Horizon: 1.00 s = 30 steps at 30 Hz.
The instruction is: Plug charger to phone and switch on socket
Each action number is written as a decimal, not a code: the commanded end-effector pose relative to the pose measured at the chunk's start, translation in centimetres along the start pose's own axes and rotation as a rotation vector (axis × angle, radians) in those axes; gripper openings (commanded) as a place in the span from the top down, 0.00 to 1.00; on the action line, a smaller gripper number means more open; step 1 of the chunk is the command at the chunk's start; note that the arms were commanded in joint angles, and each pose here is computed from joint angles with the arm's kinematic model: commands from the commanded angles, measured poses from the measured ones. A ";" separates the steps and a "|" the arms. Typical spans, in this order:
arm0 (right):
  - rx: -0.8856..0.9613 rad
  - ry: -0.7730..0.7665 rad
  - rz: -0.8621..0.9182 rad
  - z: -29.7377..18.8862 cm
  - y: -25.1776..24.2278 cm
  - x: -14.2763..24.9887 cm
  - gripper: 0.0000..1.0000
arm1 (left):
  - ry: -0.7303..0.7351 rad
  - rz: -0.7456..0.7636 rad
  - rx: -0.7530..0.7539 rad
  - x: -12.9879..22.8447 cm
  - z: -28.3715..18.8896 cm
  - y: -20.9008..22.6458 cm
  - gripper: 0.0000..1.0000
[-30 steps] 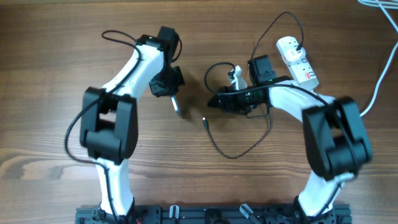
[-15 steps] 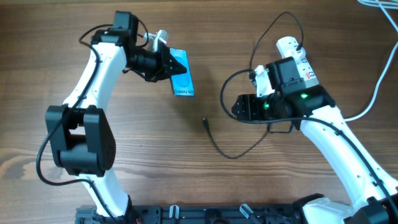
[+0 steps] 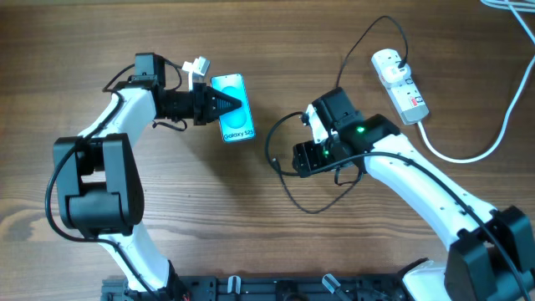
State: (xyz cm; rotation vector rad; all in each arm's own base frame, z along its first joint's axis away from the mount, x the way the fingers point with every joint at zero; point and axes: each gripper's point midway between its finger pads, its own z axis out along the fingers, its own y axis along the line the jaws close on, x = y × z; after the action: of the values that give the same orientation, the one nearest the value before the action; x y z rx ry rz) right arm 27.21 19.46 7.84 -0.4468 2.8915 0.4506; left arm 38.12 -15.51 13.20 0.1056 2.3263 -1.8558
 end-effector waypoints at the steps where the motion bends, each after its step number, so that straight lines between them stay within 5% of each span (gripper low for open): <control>1: 0.056 0.005 0.012 0.9 -1.0 -0.2 0.23 | -0.004 0.082 0.068 0.0 -0.2 -1.2 0.96; 4: 0.043 -0.043 -0.007 1.0 -0.7 -1.4 0.15 | -0.010 0.110 0.068 -0.3 -0.2 -1.2 0.96; 7: -0.037 -0.091 -0.024 0.9 0.9 -2.7 0.20 | -0.010 0.110 0.068 -0.3 -0.2 -1.2 0.96; 9: -0.098 -0.121 -0.038 0.7 2.0 -3.5 0.55 | -0.012 0.113 0.049 -0.4 -0.2 -0.9 0.96; 11: -0.107 -0.124 -0.038 0.7 2.2 -3.6 0.69 | -0.012 0.113 0.037 -0.4 -0.2 -0.7 0.96; 21: 0.062 -0.096 -0.034 1.3 -0.4 -2.5 0.60 | -0.013 0.112 0.022 -0.4 -0.1 -0.4 0.96; 30: 0.051 0.066 -0.237 7.3 3.0 1.0 0.47 | -0.012 0.113 0.012 -0.4 -0.1 -0.3 0.96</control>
State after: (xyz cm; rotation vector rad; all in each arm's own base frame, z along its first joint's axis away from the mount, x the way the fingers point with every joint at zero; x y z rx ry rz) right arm 27.97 23.37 4.42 -0.6496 2.8197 0.3813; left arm 38.58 -15.47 13.13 0.1910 2.2850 -1.8027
